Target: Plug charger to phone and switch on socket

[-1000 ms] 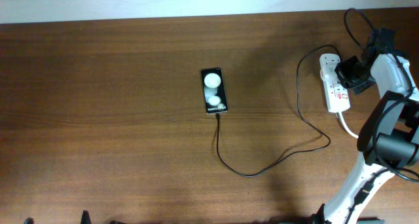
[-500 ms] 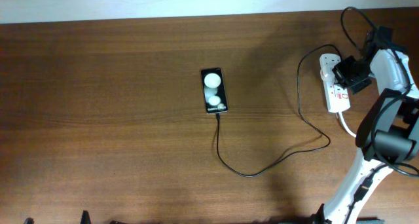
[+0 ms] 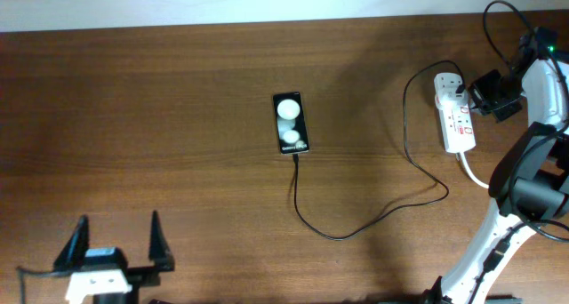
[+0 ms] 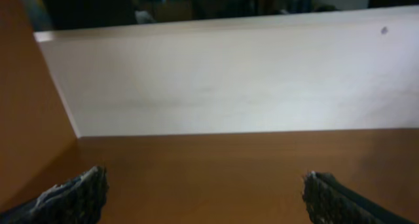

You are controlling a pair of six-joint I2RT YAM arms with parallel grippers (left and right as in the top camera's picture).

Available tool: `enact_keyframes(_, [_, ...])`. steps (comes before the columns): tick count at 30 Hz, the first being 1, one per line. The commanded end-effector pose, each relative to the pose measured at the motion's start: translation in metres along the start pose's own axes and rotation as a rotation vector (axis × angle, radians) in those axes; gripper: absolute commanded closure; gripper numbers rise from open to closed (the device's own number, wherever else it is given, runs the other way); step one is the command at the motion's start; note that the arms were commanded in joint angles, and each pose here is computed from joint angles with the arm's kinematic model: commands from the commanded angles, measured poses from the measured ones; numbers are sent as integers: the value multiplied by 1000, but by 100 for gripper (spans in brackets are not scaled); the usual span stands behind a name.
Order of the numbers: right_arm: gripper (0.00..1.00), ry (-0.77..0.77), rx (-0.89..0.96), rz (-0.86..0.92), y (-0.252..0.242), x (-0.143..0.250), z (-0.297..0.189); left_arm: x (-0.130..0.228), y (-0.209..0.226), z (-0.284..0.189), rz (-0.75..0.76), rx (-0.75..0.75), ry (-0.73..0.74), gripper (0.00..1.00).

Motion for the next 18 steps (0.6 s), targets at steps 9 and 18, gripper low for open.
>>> enact_keyframes(9, [96, -20, -24, -33, 22, 6, 14, 16, -9, 10, 12, 53, 32, 1])
enact_keyframes(18, [96, 11, 29, -25, 15, 8, 33, 16, -9, 10, 12, 53, 32, 1])
Point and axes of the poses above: each gripper's point midway between its finger pads, its own z axis out along the fingers, its own y axis along the line the jaws close on, x = y × z, the point moved 9 cm from there along -z, back along the fingers, and after that the axes turned 1 degree about z, right-handed, at the moved point
